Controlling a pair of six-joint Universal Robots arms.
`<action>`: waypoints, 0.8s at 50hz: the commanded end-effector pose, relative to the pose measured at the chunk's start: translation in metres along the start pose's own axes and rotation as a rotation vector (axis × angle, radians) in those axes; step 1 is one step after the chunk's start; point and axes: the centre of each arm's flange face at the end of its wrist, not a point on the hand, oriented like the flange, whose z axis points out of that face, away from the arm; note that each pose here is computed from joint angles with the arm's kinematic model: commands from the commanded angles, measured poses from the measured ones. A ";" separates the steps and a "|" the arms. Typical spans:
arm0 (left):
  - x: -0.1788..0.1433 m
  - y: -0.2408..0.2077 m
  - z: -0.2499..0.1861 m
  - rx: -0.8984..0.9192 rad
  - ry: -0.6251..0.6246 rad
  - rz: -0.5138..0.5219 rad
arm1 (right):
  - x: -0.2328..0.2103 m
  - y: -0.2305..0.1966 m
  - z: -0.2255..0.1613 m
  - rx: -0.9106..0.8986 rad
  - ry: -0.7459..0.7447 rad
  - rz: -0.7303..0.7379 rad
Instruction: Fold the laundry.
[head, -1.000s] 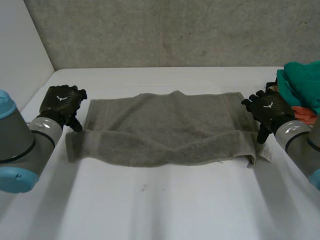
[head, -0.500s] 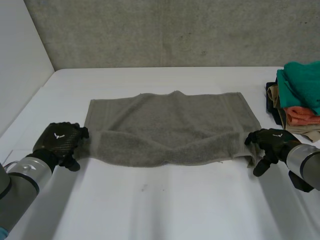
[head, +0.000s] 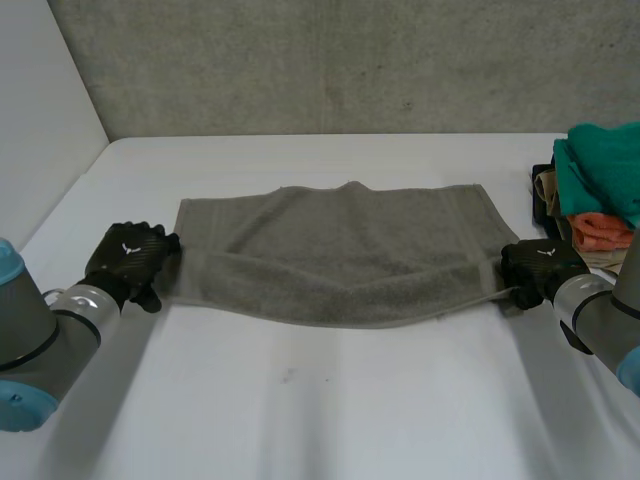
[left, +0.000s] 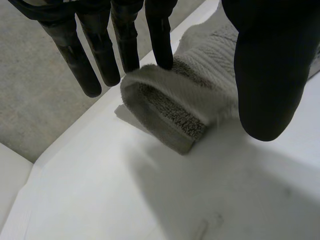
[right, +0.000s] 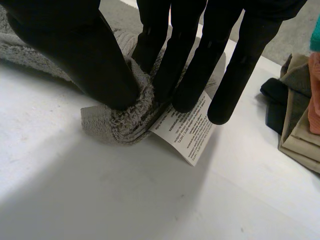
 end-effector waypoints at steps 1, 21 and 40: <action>0.001 0.010 0.015 -0.011 0.011 0.083 | 0.000 -0.001 0.000 0.008 0.000 -0.003; 0.014 -0.009 0.022 0.050 0.045 0.131 | -0.003 -0.003 -0.003 0.009 -0.008 -0.026; 0.012 -0.019 0.007 0.050 0.045 0.114 | -0.008 -0.011 -0.015 -0.009 -0.027 -0.184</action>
